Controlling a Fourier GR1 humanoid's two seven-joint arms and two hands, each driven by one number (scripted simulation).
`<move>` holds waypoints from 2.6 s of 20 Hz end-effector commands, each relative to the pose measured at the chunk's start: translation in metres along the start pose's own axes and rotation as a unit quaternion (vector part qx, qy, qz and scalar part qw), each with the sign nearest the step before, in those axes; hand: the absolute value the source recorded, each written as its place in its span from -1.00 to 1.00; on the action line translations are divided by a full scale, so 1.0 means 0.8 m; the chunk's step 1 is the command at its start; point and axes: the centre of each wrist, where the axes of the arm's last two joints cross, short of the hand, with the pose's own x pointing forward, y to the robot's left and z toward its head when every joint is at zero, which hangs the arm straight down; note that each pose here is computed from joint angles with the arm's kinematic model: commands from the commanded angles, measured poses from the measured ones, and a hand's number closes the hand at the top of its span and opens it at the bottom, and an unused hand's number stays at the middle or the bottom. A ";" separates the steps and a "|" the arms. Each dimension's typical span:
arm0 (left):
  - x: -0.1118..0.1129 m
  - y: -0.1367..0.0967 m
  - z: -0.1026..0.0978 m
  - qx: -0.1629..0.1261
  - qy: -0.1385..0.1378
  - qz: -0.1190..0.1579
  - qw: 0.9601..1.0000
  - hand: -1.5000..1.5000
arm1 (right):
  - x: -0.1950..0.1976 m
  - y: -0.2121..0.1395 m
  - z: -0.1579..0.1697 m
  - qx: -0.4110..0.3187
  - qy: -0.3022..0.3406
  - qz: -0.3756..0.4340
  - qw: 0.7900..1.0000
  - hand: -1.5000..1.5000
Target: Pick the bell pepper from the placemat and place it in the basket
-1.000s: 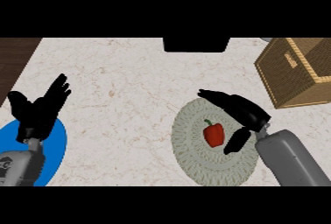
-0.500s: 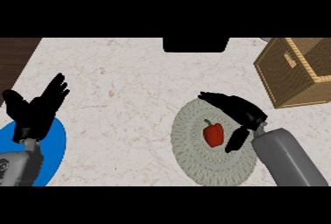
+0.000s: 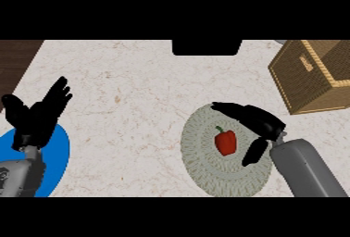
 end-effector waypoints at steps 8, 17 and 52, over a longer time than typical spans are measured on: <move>0.010 -0.007 0.006 -0.005 0.008 0.004 1.000 0.00 | -0.010 0.044 0.008 0.005 0.024 0.035 0.999 -1.00; -0.008 0.014 0.008 -0.004 0.003 0.008 1.000 0.00 | 0.021 0.037 -0.032 0.047 0.012 0.127 0.991 1.00; 0.035 -0.049 -0.021 -0.080 -0.041 -0.013 0.996 0.00 | 0.110 -0.212 -0.114 -0.667 0.423 -0.123 0.601 1.00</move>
